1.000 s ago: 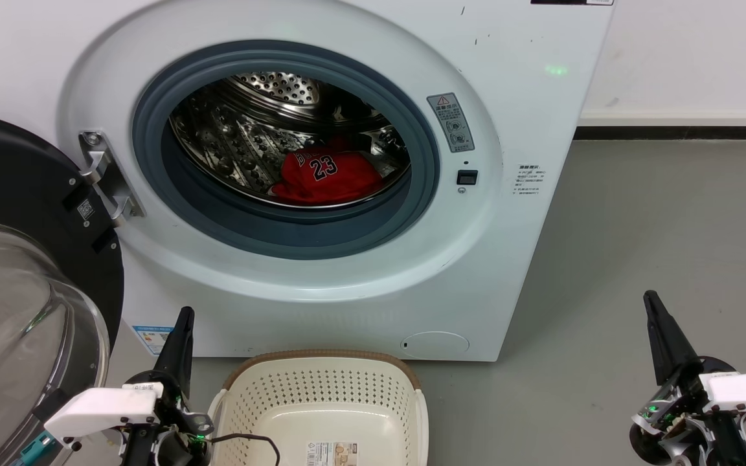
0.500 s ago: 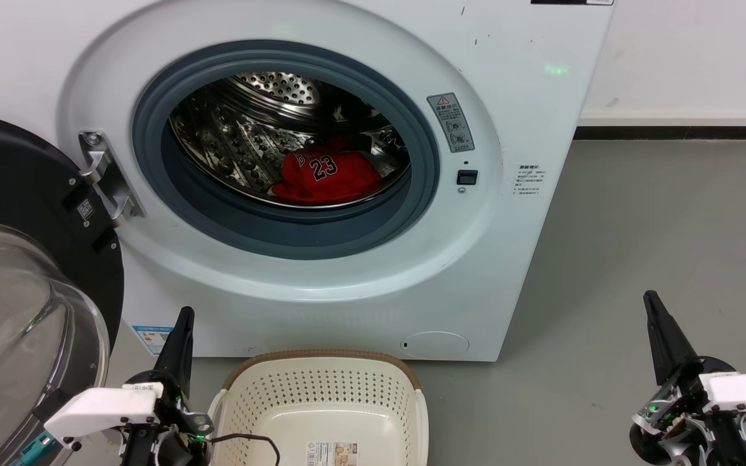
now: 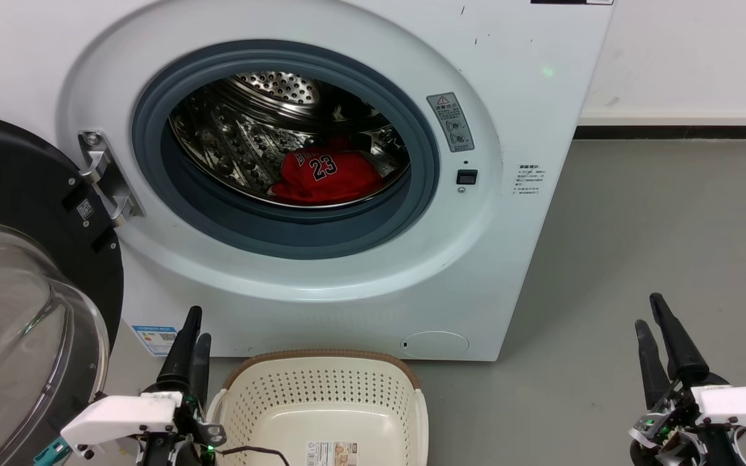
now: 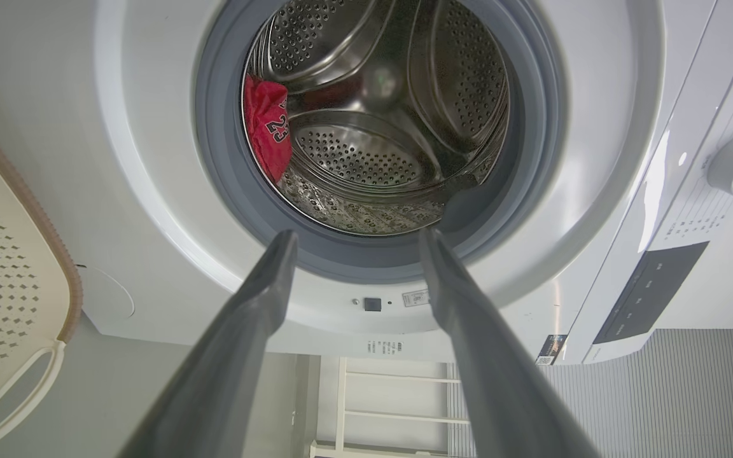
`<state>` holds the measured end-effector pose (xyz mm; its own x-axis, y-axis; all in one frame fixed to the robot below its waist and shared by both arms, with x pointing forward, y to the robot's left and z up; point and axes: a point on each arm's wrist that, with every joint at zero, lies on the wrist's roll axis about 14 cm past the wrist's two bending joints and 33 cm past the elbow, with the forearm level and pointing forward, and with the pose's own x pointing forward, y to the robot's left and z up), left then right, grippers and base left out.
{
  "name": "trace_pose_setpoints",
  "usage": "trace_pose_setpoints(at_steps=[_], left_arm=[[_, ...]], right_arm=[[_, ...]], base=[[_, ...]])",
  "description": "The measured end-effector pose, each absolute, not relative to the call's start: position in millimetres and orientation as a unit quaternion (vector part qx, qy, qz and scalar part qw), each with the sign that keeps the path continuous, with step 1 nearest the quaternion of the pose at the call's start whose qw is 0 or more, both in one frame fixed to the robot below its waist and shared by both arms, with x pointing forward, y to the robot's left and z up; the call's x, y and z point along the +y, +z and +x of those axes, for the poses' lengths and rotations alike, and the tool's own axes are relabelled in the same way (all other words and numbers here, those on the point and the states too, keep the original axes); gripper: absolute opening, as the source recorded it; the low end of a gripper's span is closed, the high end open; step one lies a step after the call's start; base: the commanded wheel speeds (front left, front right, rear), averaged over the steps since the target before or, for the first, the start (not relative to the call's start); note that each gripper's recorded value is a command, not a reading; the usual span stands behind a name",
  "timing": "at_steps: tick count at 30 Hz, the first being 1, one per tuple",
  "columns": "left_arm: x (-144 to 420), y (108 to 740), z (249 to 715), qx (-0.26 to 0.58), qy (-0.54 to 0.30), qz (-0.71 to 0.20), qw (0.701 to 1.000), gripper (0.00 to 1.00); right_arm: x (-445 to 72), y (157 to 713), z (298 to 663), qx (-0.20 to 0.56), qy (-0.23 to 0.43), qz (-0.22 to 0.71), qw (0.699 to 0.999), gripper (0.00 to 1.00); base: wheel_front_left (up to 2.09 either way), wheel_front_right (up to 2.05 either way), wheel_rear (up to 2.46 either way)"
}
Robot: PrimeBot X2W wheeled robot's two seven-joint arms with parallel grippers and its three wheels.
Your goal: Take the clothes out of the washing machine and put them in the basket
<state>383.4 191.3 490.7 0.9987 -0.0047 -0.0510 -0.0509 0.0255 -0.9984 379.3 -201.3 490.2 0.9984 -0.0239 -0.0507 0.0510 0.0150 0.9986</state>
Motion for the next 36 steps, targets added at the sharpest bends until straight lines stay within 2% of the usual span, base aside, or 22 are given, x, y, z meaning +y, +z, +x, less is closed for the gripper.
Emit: trace_pose_setpoints(at_steps=[5,18,31,32,36], left_arm=[[189,496,386,0.014,0.011,-0.672,0.74,1.0],[184,520,393,-0.013,-0.013,-0.571,0.821,1.0],[173,534,396,-0.027,-0.031,-0.455,0.889,1.0],[170,536,396,-0.03,-0.033,-0.421,0.906,1.0],[167,536,395,-0.032,-0.036,-0.39,0.92,1.0]], right_arm=[[-202,495,380,0.001,-0.027,0.681,0.732,1.0],[-193,510,380,-0.008,-0.005,0.55,0.835,1.0],[-187,521,379,-0.024,0.011,0.429,0.903,1.0],[-183,525,379,-0.028,0.017,0.389,0.921,1.0],[-181,526,379,-0.031,0.021,0.352,0.935,1.0]], base=[[0.0,0.0,0.0],[0.0,0.0,0.0],[0.0,0.0,0.0],[0.0,0.0,0.0],[0.0,0.0,0.0]])
